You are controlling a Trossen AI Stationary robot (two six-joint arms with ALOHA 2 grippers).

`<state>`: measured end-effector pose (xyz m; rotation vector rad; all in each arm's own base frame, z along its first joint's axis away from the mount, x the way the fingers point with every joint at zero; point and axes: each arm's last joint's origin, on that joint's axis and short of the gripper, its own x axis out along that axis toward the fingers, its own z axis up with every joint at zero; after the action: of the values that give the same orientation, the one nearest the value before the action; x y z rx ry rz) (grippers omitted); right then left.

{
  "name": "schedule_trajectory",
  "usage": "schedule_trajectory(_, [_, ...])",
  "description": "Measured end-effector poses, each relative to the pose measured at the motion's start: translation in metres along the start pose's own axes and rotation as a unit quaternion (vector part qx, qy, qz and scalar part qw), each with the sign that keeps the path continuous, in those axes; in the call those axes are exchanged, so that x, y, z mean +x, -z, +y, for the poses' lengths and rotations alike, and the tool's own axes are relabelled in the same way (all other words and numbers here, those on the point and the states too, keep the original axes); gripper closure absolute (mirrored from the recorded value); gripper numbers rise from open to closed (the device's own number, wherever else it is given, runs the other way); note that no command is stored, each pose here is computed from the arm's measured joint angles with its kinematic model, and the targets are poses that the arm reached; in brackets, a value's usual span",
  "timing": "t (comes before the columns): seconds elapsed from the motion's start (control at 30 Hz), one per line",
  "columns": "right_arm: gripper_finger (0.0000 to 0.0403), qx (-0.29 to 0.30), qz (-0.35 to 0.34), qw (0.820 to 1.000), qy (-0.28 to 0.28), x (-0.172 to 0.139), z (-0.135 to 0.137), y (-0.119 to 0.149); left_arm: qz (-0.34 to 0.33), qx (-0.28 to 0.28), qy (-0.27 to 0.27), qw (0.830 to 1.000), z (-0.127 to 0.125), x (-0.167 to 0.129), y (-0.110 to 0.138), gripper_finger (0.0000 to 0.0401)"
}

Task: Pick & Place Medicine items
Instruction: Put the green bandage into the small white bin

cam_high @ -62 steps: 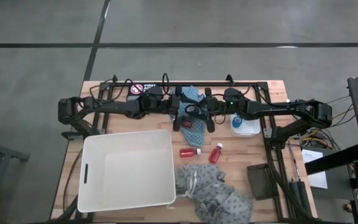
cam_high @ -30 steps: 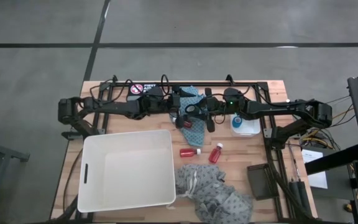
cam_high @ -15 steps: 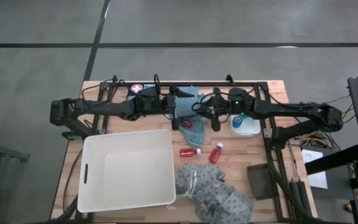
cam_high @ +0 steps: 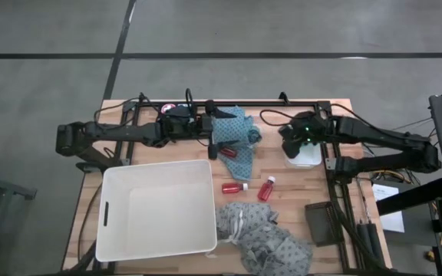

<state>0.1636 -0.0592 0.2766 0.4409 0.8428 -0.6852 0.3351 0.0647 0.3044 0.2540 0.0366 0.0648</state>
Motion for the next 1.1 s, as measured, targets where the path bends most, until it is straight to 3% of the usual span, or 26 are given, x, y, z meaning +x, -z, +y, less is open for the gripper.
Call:
schedule_trajectory(0.2, [0.0227, 0.045, 0.065, 0.996, 0.051, -0.007, -0.007, 0.010, -0.009, 0.005, -0.026, 1.000, 0.006, -0.008, -0.009, 0.0006])
schedule_trajectory(0.5, [0.0227, 0.075, 0.129, 0.984, 0.092, 0.006, -0.014, 0.031, -0.010, 0.016, -0.055, 0.998, 0.024, -0.041, -0.033, 0.0005])
schedule_trajectory(0.83, [0.0227, 0.080, 0.146, 0.980, 0.105, 0.014, -0.016, 0.040, 0.023, 0.028, -0.062, 0.997, 0.030, -0.076, -0.049, 0.0004])
schedule_trajectory(1.1, [0.0227, 0.081, 0.144, 0.981, 0.104, 0.014, -0.016, 0.040, 0.026, 0.025, -0.059, 0.998, 0.029, -0.079, -0.050, 0.0005])
